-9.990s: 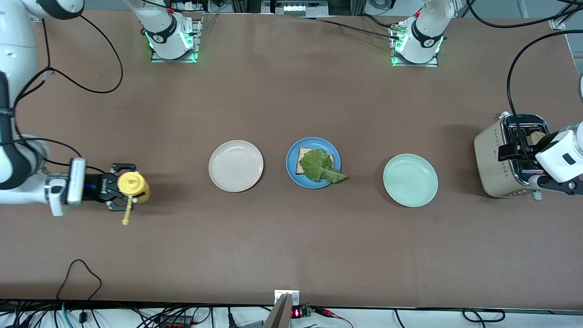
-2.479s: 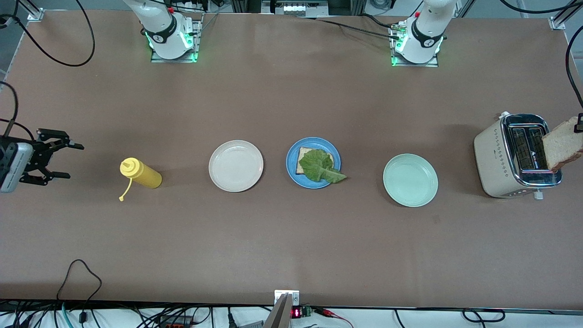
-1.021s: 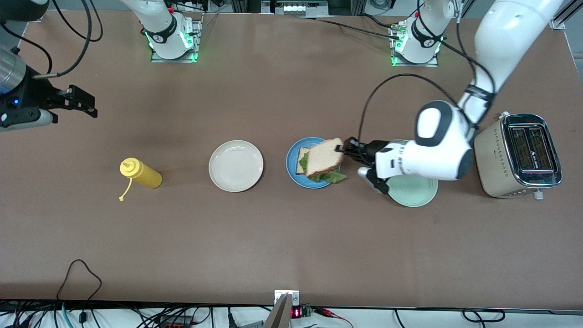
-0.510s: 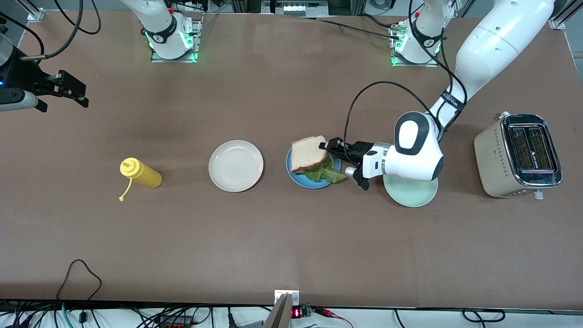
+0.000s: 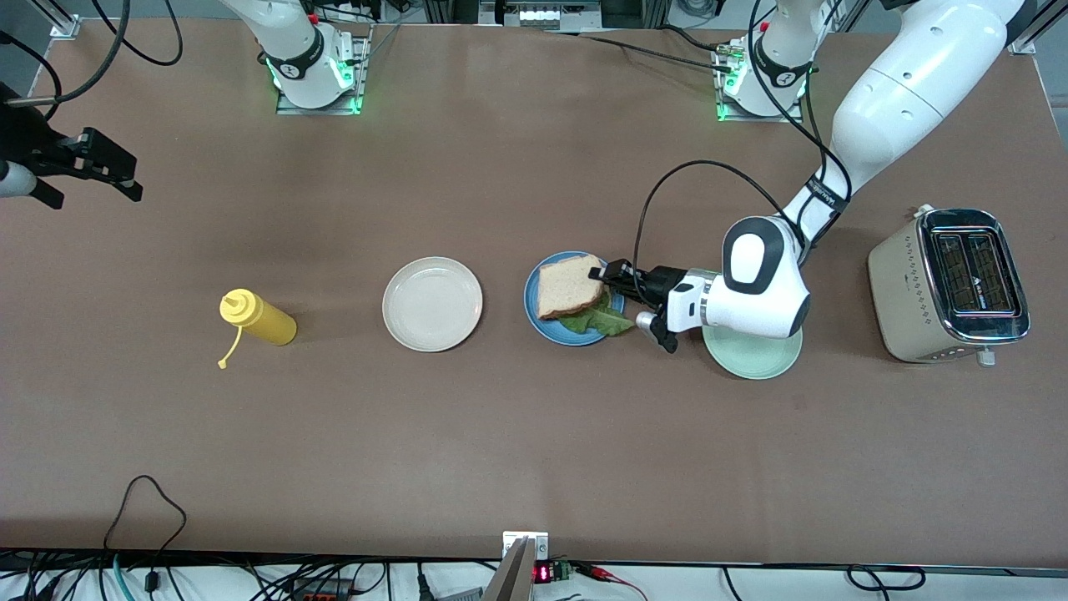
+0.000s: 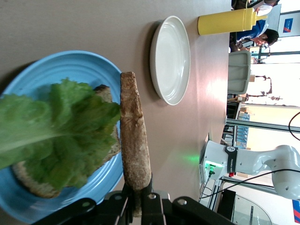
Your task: Make sandwich in blue plate with both arms
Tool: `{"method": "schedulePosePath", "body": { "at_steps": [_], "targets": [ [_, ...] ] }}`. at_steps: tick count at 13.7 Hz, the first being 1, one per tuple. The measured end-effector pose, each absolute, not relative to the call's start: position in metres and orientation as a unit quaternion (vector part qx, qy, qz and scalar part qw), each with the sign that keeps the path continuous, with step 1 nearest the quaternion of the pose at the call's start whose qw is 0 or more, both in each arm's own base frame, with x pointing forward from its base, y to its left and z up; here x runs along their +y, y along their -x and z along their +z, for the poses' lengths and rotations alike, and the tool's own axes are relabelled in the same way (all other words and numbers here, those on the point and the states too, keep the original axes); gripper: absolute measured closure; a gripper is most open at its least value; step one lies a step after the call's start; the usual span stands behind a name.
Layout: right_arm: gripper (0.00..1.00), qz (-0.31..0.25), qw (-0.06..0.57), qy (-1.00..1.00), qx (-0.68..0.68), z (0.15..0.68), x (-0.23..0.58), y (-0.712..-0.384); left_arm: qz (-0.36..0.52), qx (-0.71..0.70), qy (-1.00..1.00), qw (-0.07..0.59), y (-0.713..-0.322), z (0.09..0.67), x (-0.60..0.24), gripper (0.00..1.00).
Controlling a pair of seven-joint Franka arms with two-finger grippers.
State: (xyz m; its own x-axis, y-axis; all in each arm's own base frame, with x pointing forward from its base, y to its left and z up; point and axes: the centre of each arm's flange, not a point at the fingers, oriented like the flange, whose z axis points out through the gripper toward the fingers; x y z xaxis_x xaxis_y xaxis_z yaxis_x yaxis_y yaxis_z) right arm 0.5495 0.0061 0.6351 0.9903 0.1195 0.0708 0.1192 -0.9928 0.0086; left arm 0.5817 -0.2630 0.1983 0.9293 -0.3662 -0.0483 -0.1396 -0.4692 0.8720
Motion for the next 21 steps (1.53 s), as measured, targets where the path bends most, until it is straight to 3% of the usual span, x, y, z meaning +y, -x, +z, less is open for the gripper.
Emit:
{"method": "schedulePosePath", "body": {
  "at_steps": [2, 3, 6, 11, 17, 21],
  "targets": [
    [0.0, 0.041, 0.003, -0.997, 0.06, 0.639, 0.006, -0.551, -0.116, -0.145, -0.85, 0.492, -0.582, 0.193, -0.259, 0.89],
    [0.0, 0.047, 0.003, -0.997, 0.06, 0.644, 0.006, -0.551, -0.116, -0.144, -0.851, 0.492, -0.582, 0.192, -0.258, 0.81],
    [0.0, 0.061, 0.004, -0.996, 0.06, 0.657, 0.006, -0.555, -0.11, -0.154, -0.855, 0.483, -0.586, 0.193, -0.252, 0.53],
    [0.0, 0.061, 0.005, -0.996, 0.058, 0.655, 0.005, -0.564, -0.092, -0.253, -0.885, 0.38, -0.6, 0.248, -0.231, 0.01],
    [0.0, 0.053, 0.005, -0.997, 0.058, 0.645, 0.005, -0.569, -0.116, -0.323, -0.923, 0.177, -0.597, 0.357, -0.203, 0.0],
    [0.0, 0.054, 0.005, -0.997, 0.058, 0.646, 0.005, -0.569, -0.134, -0.334, -0.932, 0.048, -0.611, 0.46, -0.159, 0.0]
  ]
}}
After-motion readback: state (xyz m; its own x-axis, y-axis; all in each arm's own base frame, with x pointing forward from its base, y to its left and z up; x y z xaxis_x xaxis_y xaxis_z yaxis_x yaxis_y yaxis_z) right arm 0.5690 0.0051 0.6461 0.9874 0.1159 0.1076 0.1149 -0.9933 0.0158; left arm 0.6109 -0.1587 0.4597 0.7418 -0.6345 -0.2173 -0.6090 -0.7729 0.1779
